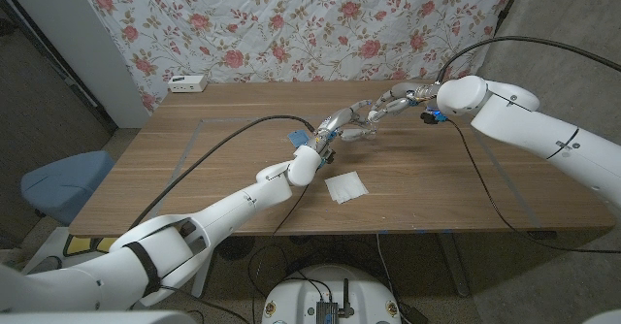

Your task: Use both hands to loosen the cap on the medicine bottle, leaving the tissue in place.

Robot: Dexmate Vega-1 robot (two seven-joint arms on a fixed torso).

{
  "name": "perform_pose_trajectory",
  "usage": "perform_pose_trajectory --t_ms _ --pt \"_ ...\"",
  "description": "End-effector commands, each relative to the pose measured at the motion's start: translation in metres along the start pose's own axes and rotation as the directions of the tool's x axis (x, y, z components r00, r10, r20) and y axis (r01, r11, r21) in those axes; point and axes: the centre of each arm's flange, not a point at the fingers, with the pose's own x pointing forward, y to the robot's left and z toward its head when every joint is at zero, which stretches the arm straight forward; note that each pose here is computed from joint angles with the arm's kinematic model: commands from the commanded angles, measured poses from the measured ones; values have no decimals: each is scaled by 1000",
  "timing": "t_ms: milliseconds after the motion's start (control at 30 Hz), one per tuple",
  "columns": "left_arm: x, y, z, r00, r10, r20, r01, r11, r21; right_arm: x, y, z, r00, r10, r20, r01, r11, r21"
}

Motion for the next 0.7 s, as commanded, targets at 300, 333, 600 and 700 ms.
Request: perform_pose_trajectory --t_ms 300,333,600,700 --pt "1 0 3 1000 -2 8 2 1000 4 -1 5 2 999 -36 -16 35 999 -20" --pt "1 0 3 1000 -2 8 2 1000 4 -1 5 1 999 -36 -16 36 999 -20" --pt "1 -1 4 1000 -1 8 1 1000 3 -2 5 0 999 -45 -16 45 999 -19" --pt "0 -1 4 1000 0 5 0 1000 3 -2 5 0 999 -49 -16 48 999 -19"
